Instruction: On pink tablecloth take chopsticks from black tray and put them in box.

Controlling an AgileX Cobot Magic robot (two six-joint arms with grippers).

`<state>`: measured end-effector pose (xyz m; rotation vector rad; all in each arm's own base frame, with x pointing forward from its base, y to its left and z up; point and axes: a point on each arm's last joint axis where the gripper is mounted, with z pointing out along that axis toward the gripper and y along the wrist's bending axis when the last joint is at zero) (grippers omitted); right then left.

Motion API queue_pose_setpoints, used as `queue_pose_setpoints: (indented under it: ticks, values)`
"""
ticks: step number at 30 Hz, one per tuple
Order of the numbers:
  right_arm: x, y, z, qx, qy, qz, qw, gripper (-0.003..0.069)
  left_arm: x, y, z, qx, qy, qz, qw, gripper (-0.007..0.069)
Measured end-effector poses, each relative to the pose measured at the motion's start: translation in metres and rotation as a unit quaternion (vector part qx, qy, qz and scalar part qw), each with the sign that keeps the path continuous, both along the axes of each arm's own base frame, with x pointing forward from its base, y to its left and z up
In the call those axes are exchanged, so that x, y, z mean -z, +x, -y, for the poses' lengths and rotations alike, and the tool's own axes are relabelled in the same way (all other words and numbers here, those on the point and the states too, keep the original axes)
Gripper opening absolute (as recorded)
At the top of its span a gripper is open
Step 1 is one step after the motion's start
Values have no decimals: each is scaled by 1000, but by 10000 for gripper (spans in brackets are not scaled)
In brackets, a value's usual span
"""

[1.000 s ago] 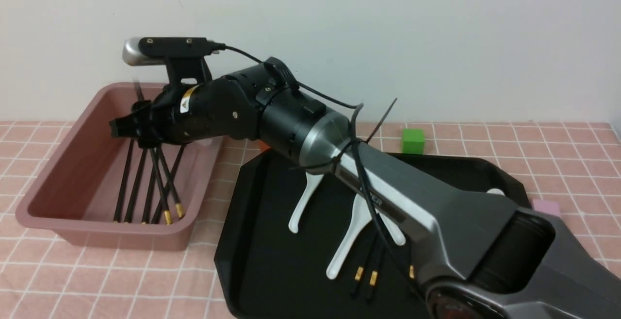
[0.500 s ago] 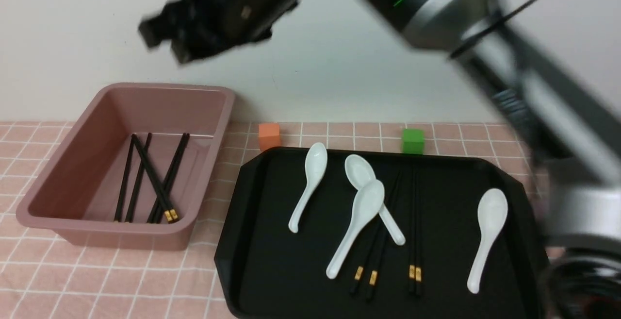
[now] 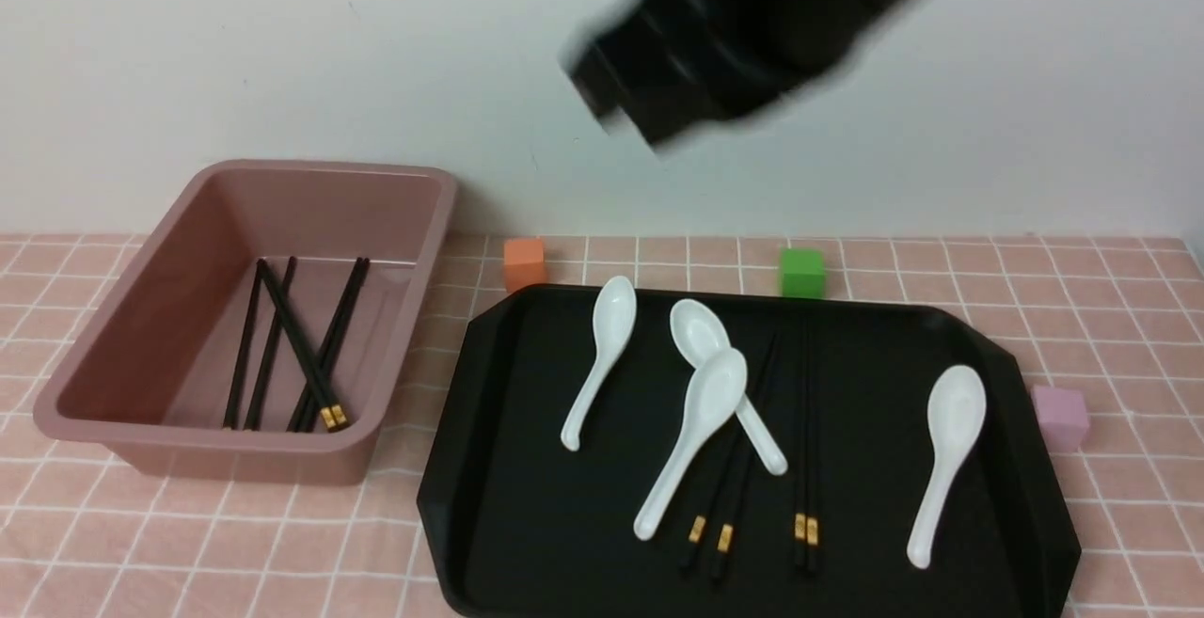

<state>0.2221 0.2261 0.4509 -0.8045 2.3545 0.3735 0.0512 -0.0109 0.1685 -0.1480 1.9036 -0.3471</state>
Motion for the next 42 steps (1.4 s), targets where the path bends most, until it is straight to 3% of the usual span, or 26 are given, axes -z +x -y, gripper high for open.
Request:
queue_pose_setpoints:
  ticks: [8, 22, 28, 34, 42]
  values:
    - [13, -40, 47, 31, -16, -17, 999, -9, 0, 0, 0, 0, 0, 0, 1000, 238]
    - [19, -48, 61, 41, -27, -7, 999, -3, 0, 0, 0, 0, 0, 0, 1000, 238]
    - [68, -70, 119, 101, 12, 11, 995, -3, 0, 0, 0, 0, 0, 0, 1000, 238]
    - [160, -121, 187, 193, 74, 111, 972, -3, 0, 0, 0, 0, 0, 0, 1000, 238]
    - [252, -167, 215, 274, 102, 201, 935, -3, 0, 0, 0, 0, 0, 0, 1000, 238]
